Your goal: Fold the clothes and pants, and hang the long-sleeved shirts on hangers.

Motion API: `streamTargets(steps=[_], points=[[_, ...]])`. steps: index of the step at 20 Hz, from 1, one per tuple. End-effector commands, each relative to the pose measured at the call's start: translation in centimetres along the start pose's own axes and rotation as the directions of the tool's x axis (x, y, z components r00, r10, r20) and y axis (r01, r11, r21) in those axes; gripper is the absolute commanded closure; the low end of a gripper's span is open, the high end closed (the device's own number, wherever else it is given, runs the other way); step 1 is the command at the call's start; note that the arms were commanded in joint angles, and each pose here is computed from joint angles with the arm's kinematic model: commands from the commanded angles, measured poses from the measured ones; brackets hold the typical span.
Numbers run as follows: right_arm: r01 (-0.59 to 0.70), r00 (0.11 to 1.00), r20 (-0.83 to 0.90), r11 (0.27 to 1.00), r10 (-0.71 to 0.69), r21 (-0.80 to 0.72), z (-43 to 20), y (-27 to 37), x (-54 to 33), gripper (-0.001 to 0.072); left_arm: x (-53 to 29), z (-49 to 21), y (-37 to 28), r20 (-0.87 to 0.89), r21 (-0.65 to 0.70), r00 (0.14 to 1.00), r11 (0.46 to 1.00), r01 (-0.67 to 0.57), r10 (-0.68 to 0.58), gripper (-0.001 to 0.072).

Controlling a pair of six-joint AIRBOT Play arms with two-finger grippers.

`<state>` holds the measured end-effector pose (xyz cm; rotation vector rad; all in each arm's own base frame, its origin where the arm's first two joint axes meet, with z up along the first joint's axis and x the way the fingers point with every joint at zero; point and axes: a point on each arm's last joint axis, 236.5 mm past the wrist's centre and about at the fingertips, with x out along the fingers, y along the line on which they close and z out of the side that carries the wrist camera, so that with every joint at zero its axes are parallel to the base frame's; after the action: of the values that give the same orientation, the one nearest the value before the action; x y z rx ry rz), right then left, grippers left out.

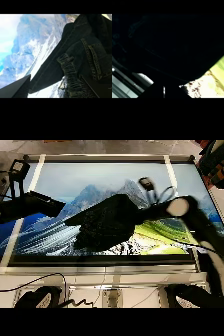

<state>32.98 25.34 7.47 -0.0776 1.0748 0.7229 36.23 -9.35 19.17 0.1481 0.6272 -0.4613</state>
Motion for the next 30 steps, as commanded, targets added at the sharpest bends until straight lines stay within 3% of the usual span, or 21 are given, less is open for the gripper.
streamTargets(steps=[1,3,6,8,10,12,13,17,23,25,28,30], points=[[-0.094,0.993,-0.080,0.982,0.082,-0.164,-1.8,7.6,8.5,0.0567,0.0,0.4,0.2,0.015,-0.002,1.000,1.000,-0.006,0.006,0.0015],[-0.123,0.990,-0.106,0.949,0.096,-0.290,-3.2,10.6,11.4,0.0308,0.0,0.5,0.1,0.020,-0.005,1.000,1.000,-0.002,0.002,0.0016],[-0.167,0.983,-0.135,0.907,0.124,-0.386,-4.5,15.0,13.9,0.0309,-0.1,0.2,0.2,0.010,-0.002,1.000,1.000,-0.005,0.005,0.0016],[-0.163,0.984,-0.134,0.878,0.115,-0.449,-4.0,16.7,15.0,0.0309,-0.3,-0.4,2.3,-0.013,0.030,0.996,0.996,-0.084,0.085,0.0016],[-0.162,0.985,-0.124,0.862,0.116,-0.480,-3.0,17.9,16.1,0.0307,-0.9,-1.0,5.1,-0.029,-0.049,0.984,0.983,-0.175,0.174,0.0016],[-0.166,0.985,-0.119,0.855,0.123,-0.491,-2.2,18.9,17.5,0.0169,-1.4,-1.5,6.9,-0.037,-0.125,0.976,0.968,-0.218,0.215,0.0015],[-0.169,0.985,-0.120,0.852,0.126,-0.496,-1.9,19.3,18.3,0.0146,-1.7,-1.6,7.5,-0.040,-0.136,0.973,0.963,-0.232,0.229,0.0016],[-0.165,0.985,-0.127,0.840,0.115,-0.517,-1.7,20.0,20.9,0.0155,-1.9,-1.8,8.2,-0.043,-0.149,0.969,0.957,-0.248,0.245,0.0015],[-0.041,0.995,-0.096,0.870,-0.008,-0.492,0.1,16.6,24.0,0.0160,-1.9,-1.8,8.2,-0.043,-0.149,0.969,0.957,-0.249,0.245,0.0016],[-0.035,0.993,-0.116,0.869,-0.026,-0.494,-0.2,16.0,25.0,0.0199,-1.9,-1.8,8.2,-0.043,-0.149,0.969,0.957,-0.249,0.245,0.0015],[0.015,0.988,-0.128,0.881,-0.085,-0.472,0.0,14.2,26.2,0.0202,-1.9,-1.8,8.2,-0.043,-0.149,0.969,0.957,-0.249,0.245,0.0016],[0.043,0.987,-0.119,0.893,-0.107,-0.449,0.8,13.1,26.4,0.0256,-1.9,-1.8,8.2,-0.043,-0.149,0.969,0.957,-0.249,0.245,0.0015]])
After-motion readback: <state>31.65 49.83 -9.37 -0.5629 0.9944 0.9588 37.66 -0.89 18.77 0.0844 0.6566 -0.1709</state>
